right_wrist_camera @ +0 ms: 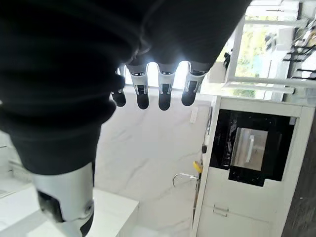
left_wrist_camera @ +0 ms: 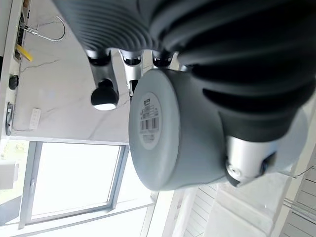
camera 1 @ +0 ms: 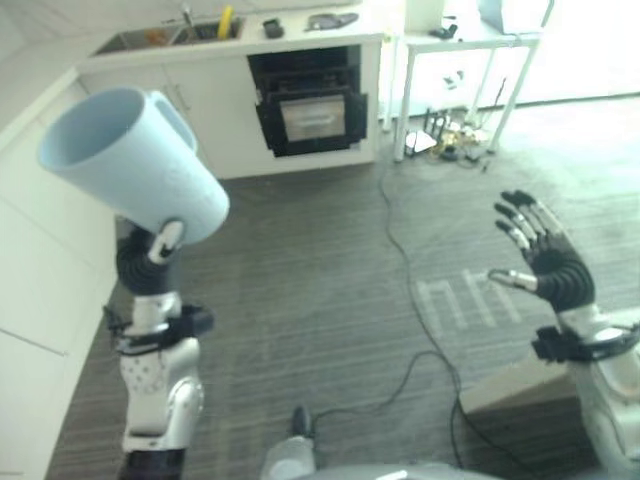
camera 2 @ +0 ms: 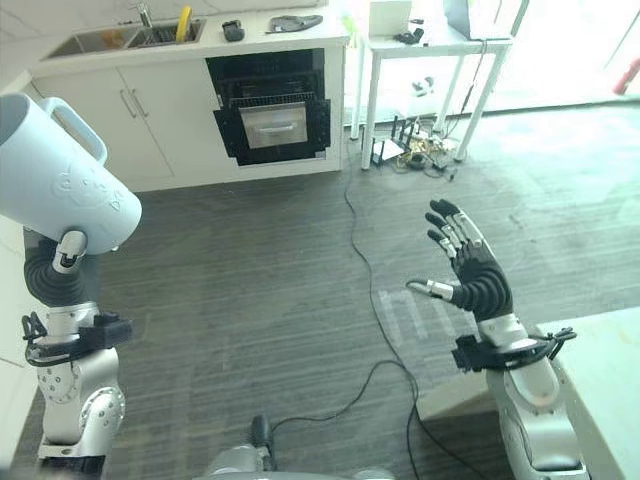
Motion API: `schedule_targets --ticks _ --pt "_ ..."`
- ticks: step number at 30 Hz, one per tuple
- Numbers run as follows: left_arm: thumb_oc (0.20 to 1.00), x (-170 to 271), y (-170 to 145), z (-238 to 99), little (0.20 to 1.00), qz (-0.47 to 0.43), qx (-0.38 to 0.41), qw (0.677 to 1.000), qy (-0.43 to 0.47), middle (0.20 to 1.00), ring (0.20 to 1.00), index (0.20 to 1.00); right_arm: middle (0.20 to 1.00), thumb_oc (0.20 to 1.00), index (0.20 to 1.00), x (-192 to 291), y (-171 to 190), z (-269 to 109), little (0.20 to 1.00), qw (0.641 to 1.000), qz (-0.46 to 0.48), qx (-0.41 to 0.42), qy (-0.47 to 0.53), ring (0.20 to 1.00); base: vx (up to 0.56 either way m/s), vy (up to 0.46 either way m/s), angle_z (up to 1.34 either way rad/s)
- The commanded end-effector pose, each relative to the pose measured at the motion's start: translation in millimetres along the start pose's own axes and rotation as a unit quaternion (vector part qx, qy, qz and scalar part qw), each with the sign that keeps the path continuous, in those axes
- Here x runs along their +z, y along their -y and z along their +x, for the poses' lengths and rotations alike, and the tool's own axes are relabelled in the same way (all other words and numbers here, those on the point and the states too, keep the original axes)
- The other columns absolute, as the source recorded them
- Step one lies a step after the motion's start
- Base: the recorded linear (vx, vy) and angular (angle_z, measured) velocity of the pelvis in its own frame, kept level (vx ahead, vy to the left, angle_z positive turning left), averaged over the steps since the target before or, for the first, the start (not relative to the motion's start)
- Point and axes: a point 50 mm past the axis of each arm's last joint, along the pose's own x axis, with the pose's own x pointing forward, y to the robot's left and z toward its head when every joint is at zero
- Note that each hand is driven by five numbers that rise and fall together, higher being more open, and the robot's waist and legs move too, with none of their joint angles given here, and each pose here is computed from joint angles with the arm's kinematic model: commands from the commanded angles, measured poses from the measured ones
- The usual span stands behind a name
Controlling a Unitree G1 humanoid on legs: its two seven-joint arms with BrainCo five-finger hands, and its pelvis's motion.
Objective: Place the dishes in the dishwasher.
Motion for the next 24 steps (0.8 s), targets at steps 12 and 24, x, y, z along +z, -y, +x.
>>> schedule_targets --ticks 12,24 --pt "0.200 15 17 19 0.200 0.006 -0.083 0.996 0.030 0.200 0.200 0.200 1.000 1.000 1.000 9 9 6 1.000 0.999 -0.009 -0.030 0.037 1.000 0.23 0.173 0.17" --pt "0.200 14 20 7 0.200 0.017 -0.085 0.996 0.013 0.200 0.200 0.200 1.000 1.000 1.000 6 0 7 1.000 0.998 0.011 -0.041 0.040 1.000 0.37 -0.252 0.27"
